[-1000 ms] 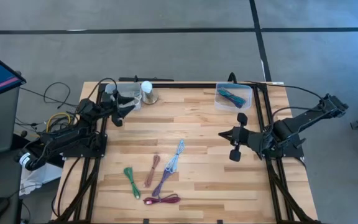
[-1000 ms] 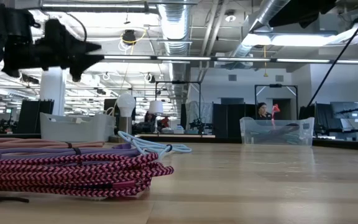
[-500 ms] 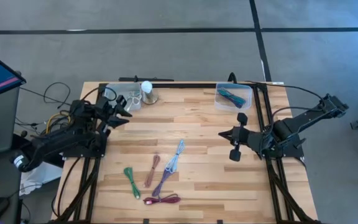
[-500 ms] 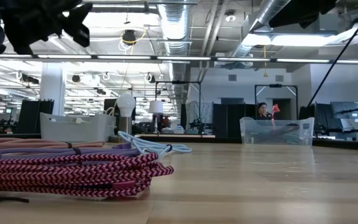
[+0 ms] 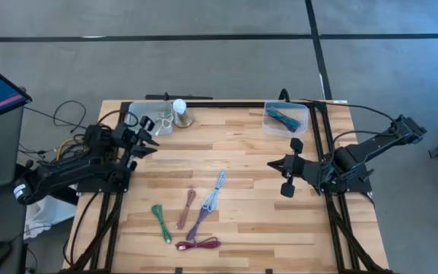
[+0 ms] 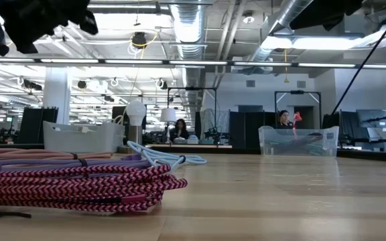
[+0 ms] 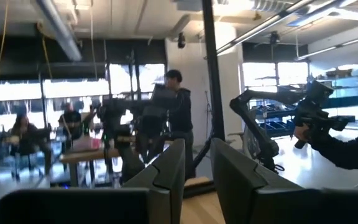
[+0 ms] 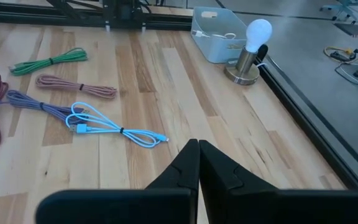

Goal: Pick & Place USB Port
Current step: Put the pink charger cable into the gray bin

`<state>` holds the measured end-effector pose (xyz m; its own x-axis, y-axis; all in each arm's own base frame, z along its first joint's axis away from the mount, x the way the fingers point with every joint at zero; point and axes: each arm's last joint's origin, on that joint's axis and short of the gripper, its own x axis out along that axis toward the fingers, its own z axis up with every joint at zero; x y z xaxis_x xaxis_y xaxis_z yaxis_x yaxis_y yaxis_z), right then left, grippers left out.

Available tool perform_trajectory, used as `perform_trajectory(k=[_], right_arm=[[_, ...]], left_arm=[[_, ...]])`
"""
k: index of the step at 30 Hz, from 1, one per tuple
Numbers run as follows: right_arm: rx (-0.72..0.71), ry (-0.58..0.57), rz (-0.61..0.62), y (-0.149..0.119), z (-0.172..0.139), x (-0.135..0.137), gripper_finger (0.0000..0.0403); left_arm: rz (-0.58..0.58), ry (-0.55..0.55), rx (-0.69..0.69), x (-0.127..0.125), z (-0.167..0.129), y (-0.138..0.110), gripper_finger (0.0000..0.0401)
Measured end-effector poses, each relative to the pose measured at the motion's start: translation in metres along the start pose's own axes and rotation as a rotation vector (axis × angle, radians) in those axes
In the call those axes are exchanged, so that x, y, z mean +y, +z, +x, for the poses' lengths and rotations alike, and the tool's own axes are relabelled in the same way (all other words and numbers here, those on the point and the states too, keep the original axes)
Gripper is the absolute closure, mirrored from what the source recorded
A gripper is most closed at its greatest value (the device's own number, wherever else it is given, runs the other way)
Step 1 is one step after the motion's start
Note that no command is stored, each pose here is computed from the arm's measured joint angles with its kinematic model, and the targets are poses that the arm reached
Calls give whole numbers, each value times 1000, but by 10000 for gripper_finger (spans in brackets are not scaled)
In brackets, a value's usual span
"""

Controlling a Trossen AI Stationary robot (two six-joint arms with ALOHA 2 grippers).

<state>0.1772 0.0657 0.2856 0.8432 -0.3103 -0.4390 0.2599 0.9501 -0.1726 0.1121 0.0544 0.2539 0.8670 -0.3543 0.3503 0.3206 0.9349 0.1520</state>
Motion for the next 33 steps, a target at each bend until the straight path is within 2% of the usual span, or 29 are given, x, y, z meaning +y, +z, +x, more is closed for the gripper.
perform_trajectory(k=[6, 11, 15, 17, 19, 22, 25, 30, 33], right_arm=[[0, 0, 0, 0, 0, 0, 403], [0, 0, 1, 0, 0, 0, 403], [-1, 0, 1, 0, 0, 0, 403], [-1, 0, 1, 0, 0, 0, 403], [0, 1, 1, 0, 0, 0, 403], [5, 4, -6, -1, 0, 1, 403], [17, 1, -16, -2, 0, 0, 403], [23, 0, 15, -3, 0, 0, 403], [23, 1, 39, -3, 0, 0, 403]], left_arm=[[39, -42, -8, -3, 2, 1, 325], [-51, -33, -30, -5, 5, 1, 325], [-148, 155, -88, 1, 6, 0, 331], [-178, 197, -70, 3, 5, -3, 346], [-210, 154, -41, 2, 3, -4, 367], [-242, 40, -48, -5, 3, 7, 395], [-188, -21, -110, -17, 0, 29, 396], [-106, -67, -231, -45, -16, 60, 397], [-112, -21, -227, -56, -26, 63, 398]])
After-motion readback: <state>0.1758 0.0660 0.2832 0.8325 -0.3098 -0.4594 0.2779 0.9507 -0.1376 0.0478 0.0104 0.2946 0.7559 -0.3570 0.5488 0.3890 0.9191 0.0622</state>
